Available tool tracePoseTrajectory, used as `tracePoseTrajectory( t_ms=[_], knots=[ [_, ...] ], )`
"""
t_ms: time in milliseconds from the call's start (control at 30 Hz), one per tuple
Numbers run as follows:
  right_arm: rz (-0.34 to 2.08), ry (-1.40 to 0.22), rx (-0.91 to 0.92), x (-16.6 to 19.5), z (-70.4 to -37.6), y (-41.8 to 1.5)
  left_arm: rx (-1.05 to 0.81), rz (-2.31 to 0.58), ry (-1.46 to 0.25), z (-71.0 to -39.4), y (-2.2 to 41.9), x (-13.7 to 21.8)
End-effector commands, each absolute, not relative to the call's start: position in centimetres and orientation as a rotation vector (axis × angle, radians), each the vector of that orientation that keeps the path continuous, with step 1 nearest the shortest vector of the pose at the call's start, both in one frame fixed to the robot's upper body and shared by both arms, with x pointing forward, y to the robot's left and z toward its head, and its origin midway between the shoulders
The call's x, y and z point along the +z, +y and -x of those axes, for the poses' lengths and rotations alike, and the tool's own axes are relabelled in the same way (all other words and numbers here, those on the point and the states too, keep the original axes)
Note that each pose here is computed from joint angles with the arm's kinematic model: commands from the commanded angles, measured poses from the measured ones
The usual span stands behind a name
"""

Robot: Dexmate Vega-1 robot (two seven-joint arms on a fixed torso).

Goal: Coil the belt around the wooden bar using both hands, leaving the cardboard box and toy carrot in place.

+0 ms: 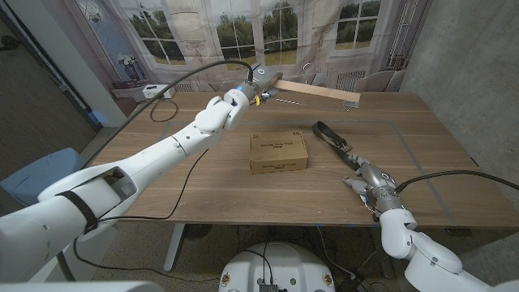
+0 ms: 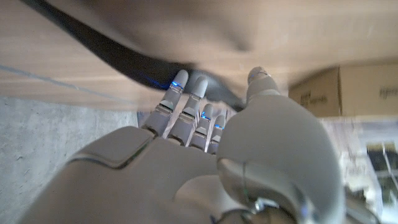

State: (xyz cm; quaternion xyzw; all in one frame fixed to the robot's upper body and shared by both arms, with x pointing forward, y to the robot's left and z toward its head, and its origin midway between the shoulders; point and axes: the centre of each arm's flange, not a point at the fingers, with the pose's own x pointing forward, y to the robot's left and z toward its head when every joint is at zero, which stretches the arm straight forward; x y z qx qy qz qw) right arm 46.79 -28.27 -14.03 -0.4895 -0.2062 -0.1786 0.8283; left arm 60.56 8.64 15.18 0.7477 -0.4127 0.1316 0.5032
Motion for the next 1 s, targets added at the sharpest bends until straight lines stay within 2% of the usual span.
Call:
tracePoseTrajectory(
  t_ms=[33, 133, 233, 400, 600, 1000],
  knots=[
    [0.574, -0.767, -0.435, -11.1, -44.6, -30.1, 0.317, -1.802, -0.976, -61.1, 9.0, 15.2],
    [0.543, -0.763, -0.438, -11.0, -44.6, -30.4, 0.316, -1.801, -0.976, -61.2, 9.2, 15.2],
    [0.635, -0.697, -0.405, -10.3, -44.7, -30.6, 0.318, -1.797, -0.98, -61.2, 9.4, 15.3],
    [0.75, -0.503, -0.142, -8.6, -46.1, -30.8, 0.326, -1.795, -0.984, -61.1, 9.6, 15.5],
    [0.861, -0.423, 0.084, -7.2, -47.9, -29.8, 0.328, -1.803, -0.972, -61.2, 10.1, 15.5],
    [1.121, -0.292, 0.132, -4.9, -47.6, -26.7, 0.334, -1.8, -0.974, -61.3, 10.9, 15.6]
  ],
)
